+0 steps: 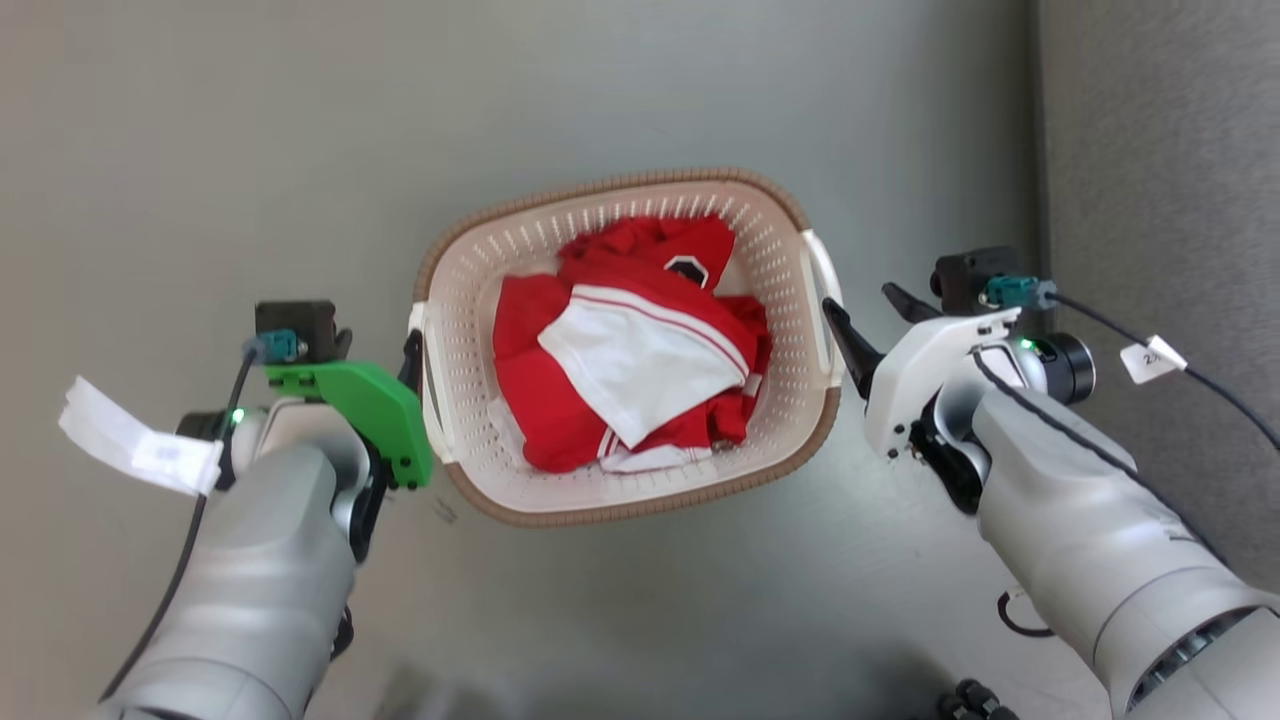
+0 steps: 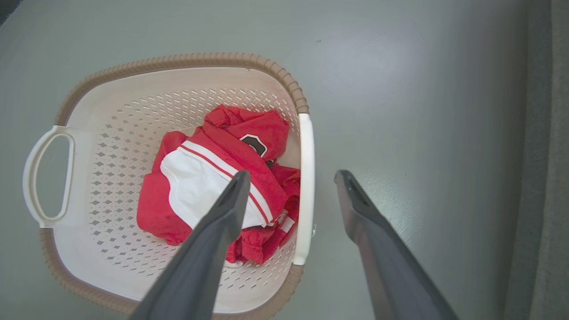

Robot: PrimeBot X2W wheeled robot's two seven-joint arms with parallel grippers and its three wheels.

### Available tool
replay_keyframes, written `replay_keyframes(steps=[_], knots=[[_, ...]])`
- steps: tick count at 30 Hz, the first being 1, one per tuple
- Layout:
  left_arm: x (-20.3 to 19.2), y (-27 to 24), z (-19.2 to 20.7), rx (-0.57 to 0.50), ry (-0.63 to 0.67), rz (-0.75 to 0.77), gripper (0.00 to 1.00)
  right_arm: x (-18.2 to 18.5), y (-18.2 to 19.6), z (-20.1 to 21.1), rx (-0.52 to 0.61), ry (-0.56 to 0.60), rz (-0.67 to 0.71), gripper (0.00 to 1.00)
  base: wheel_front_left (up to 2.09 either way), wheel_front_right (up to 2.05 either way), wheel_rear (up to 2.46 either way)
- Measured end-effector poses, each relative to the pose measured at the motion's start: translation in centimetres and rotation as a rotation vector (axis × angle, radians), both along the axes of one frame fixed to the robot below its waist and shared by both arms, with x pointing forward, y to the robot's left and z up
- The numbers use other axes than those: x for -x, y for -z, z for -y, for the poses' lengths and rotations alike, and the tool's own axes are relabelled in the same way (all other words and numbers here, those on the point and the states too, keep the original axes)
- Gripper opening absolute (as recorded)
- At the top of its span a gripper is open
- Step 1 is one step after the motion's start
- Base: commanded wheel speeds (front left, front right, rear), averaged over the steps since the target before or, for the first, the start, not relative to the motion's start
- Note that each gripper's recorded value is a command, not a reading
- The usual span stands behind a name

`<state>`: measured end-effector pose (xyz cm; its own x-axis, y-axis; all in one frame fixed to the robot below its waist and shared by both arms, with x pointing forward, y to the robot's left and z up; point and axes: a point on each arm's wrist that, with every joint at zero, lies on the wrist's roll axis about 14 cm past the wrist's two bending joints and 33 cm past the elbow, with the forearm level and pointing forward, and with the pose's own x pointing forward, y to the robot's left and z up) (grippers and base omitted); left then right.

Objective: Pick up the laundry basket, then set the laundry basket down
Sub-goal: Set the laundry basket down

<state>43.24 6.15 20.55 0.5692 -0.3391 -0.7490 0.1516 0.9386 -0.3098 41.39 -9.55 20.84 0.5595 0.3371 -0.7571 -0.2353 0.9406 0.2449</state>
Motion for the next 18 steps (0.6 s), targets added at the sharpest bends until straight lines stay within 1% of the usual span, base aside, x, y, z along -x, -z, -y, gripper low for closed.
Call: replay_keyframes(steps=[6,9,15,18], knots=[[0.8,-1.9,0.1,0.000,0.001,0.033,1.00,0.2,-2.3,0.2,-0.003,0.010,0.051,1.00,0.00,0.00,0.00],[0.6,-3.5,0.4,0.005,0.001,0.073,1.00,0.1,-3.9,0.4,-0.010,0.026,0.087,1.00,0.00,0.00,0.00],[-0.4,-6.2,1.1,0.018,-0.001,0.147,1.00,-1.9,-7.7,0.1,-0.056,0.065,0.201,1.00,0.00,0.00,0.00],[-1.4,-7.9,1.7,0.040,-0.024,0.200,1.00,-2.6,-9.4,0.5,-0.065,0.089,0.254,1.00,0.00,0.00,0.00]])
